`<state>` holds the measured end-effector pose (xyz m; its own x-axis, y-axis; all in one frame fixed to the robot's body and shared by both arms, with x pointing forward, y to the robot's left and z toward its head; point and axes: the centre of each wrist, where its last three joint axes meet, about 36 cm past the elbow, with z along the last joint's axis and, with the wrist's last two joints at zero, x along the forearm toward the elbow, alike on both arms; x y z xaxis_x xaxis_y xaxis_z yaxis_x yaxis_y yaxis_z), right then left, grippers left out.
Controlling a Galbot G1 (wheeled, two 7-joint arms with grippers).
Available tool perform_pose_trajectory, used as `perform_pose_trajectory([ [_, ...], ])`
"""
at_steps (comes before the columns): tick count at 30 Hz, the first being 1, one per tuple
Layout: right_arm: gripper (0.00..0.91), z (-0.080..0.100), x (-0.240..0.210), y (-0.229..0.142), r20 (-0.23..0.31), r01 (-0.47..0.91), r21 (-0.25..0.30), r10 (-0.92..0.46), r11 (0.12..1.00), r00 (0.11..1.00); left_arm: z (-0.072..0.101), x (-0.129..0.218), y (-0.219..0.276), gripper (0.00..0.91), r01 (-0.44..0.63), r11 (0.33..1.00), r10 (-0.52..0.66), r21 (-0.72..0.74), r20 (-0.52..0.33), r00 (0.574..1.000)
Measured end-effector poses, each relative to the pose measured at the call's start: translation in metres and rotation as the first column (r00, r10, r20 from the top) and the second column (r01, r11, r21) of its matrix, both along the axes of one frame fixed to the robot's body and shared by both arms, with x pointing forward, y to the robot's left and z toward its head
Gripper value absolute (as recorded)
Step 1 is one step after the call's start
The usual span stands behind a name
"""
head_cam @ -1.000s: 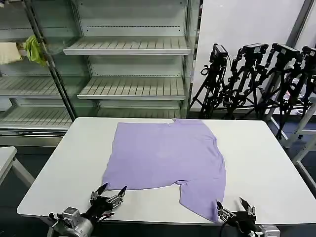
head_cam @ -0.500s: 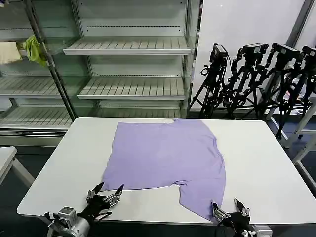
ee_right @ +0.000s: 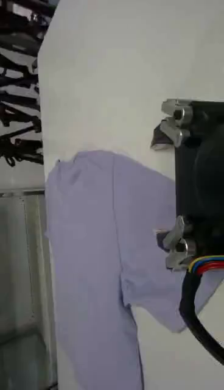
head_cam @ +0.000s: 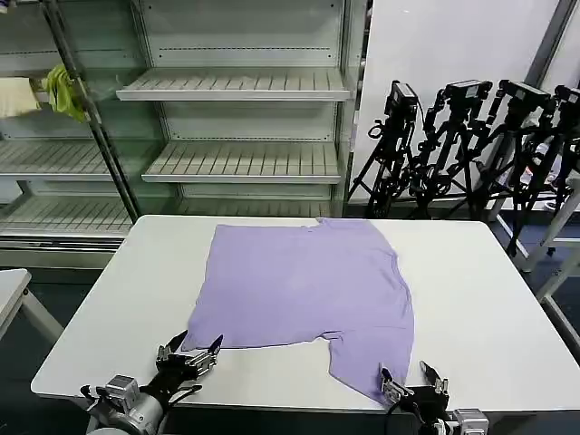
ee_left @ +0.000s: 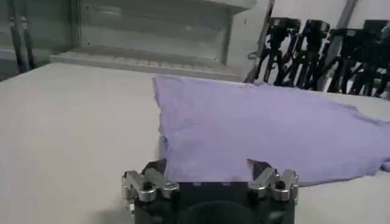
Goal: Fold and organize the clothes.
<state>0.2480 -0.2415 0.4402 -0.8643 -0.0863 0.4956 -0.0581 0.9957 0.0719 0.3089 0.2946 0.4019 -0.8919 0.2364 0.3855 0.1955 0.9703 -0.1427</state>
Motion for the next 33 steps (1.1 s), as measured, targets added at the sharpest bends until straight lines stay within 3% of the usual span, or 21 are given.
perform_pose_trajectory([
  [7, 0.907, -0.004, -0.002, 0.002, -0.013, -0.003, 0.01, 0.003, 1.0, 1.0, -0.006, 0.0, 0.005, 0.907, -0.011, 1.0, 0.011, 0.011, -0.01, 1.0],
  [9, 0.846, -0.004, -0.002, 0.003, -0.015, -0.003, 0.011, 0.003, 1.0, 1.0, -0.007, -0.001, 0.005, 0.907, -0.013, 1.0, 0.013, 0.011, -0.012, 1.0],
  [14, 0.816, -0.005, -0.003, 0.003, -0.018, -0.005, 0.014, 0.005, 1.0, 1.0, -0.009, -0.003, 0.004, 0.887, -0.011, 1.0, 0.011, 0.014, -0.018, 1.0],
  [15, 0.725, -0.005, -0.004, 0.003, -0.019, -0.005, 0.015, 0.005, 1.0, 1.0, -0.009, -0.003, 0.004, 0.846, -0.011, 1.0, 0.011, 0.014, -0.018, 1.0],
  [17, 0.635, -0.005, -0.004, 0.003, -0.021, -0.005, 0.015, 0.006, 1.0, 1.0, -0.01, -0.004, 0.003, 0.776, -0.01, 1.0, 0.01, 0.014, -0.019, 1.0],
  [18, 0.625, -0.005, -0.004, 0.003, -0.021, -0.006, 0.015, 0.006, 1.0, 1.0, -0.01, -0.004, 0.002, 0.756, -0.009, 1.0, 0.009, 0.014, -0.019, 1.0],
  [21, 0.574, -0.005, -0.005, 0.003, -0.023, -0.007, 0.013, 0.008, 1.0, 1.0, -0.011, -0.005, 0.001, 0.544, -0.006, 1.0, 0.006, 0.014, -0.02, 1.0],
  [22, 0.574, -0.005, -0.005, 0.002, -0.023, -0.008, 0.013, 0.008, 1.0, 1.0, -0.011, -0.005, 0.001, 0.524, -0.005, 1.0, 0.006, 0.014, -0.021, 1.0],
  [23, 0.514, -0.005, -0.006, 0.002, -0.024, -0.008, 0.014, 0.008, 1.0, 1.0, -0.011, -0.005, 0.001, 0.484, -0.005, 1.0, 0.005, 0.014, -0.021, 1.0],
  [26, 0.403, -0.005, -0.007, 0.002, -0.029, -0.01, 0.014, 0.011, 1.0, 1.0, -0.012, -0.006, 0.001, 0.453, -0.003, 1.0, 0.003, 0.015, -0.023, 1.0],
  [30, 0.322, -0.006, -0.008, 0.002, -0.036, -0.013, 0.016, 0.014, 1.0, 0.999, -0.013, -0.008, 0.0, 0.413, -0.001, 1.0, 0.002, 0.015, -0.025, 1.0],
  [33, 0.151, -0.007, -0.01, 0.001, -0.042, -0.016, 0.017, 0.016, 1.0, 0.999, -0.014, -0.009, 0.0, 0.343, 0.0, 1.0, 0.001, 0.015, -0.027, 1.0],
])
